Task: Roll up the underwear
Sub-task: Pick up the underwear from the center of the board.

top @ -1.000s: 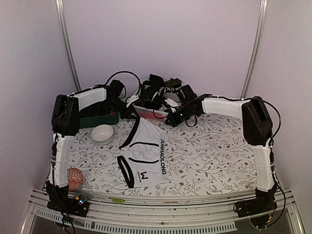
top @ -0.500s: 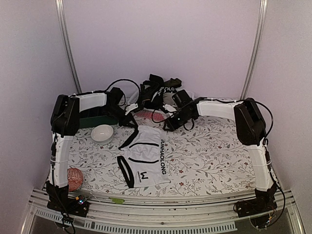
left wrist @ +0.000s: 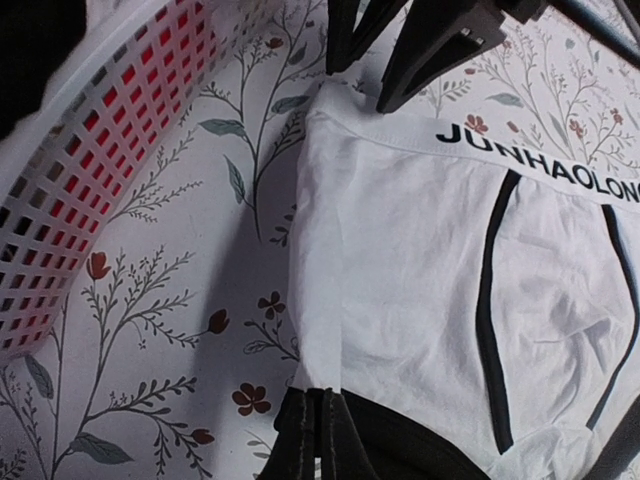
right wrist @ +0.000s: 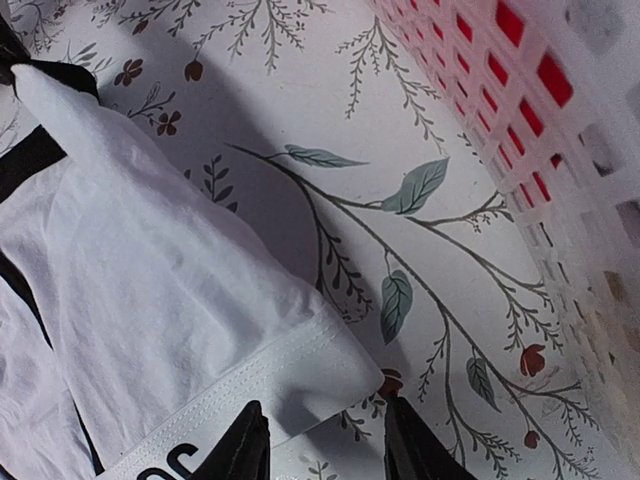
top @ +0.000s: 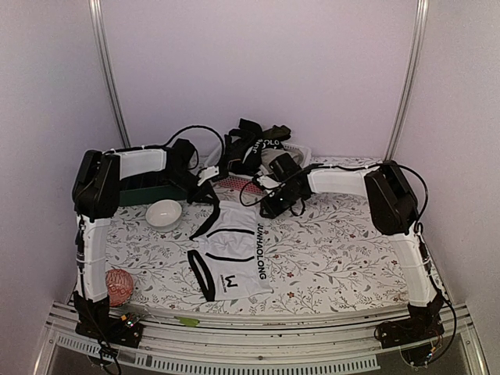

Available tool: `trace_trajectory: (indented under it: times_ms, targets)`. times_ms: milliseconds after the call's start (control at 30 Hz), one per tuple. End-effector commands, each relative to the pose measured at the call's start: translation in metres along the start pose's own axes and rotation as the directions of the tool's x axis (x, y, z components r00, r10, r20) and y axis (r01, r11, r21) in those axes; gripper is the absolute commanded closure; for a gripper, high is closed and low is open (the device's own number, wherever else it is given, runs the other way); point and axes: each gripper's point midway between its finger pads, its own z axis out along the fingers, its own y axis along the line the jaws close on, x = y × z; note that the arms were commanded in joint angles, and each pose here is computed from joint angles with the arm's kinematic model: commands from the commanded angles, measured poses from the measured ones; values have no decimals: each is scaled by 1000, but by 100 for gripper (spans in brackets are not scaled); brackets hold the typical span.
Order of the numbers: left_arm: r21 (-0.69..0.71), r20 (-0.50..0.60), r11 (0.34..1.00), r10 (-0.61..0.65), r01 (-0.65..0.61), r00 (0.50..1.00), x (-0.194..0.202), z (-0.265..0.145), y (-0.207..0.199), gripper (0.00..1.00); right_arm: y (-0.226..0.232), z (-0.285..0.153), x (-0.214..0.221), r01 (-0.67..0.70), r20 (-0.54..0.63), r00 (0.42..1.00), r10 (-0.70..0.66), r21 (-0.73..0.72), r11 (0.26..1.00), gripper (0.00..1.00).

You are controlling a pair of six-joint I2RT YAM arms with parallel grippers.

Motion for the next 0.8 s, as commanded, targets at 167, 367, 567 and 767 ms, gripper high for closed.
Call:
trace_trajectory:
  times_ms: [167,367,567,767]
  targets:
    - [-23,11,994,110,-109,994,-12,-6,-8,100,0,23,6,-10,7,1000,10,-42,999,56]
    - [-24,2,991,128,-128,992,-9,-6,-11,100,-3,27,12,2,-2,1000,-2,-64,998,73]
    - [-35,-6,990,138,-138,990,-9,-7,-9,100,-6,21,8,-6,8,1000,6,-75,997,100]
    - [-68,3,990,127,-127,992,-12,-12,-3,100,-4,2,-2,2,46,999,1,-68,998,100]
